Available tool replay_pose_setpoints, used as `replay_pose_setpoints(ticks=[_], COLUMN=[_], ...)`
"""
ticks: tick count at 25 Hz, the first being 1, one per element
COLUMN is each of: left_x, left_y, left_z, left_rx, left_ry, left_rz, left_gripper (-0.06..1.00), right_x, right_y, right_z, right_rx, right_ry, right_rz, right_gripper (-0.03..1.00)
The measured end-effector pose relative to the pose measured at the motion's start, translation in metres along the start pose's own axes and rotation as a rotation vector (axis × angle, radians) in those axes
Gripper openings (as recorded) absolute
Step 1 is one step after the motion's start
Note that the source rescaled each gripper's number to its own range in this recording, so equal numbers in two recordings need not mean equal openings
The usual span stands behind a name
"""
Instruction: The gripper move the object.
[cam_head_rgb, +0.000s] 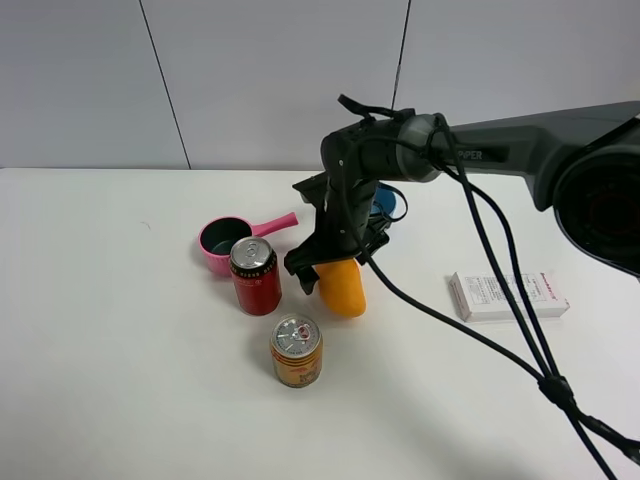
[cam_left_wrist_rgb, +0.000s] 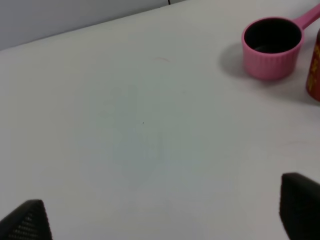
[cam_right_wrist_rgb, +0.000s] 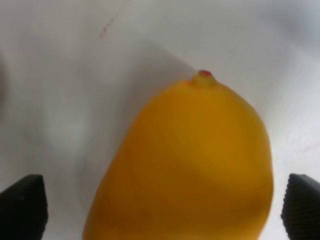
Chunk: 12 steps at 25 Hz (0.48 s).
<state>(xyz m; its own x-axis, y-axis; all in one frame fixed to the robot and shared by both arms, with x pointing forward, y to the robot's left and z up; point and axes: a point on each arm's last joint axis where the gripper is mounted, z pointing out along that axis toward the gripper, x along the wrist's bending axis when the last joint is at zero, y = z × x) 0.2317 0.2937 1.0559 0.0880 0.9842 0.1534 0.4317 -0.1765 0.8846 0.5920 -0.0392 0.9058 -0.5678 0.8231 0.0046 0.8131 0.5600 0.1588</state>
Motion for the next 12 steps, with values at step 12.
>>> replay_pose_setpoints(ticks=[12], left_x=[0.000], left_y=[0.000], left_z=[0.000], left_rx=[0.000], left_ry=[0.000], left_rz=[0.000], left_gripper=[1.00], right_x=[-0.003], right_y=[-0.002], right_z=[-0.070], right_rx=[-0.090], right_ry=[-0.029], right_rz=[0.058], right_gripper=[0.86])
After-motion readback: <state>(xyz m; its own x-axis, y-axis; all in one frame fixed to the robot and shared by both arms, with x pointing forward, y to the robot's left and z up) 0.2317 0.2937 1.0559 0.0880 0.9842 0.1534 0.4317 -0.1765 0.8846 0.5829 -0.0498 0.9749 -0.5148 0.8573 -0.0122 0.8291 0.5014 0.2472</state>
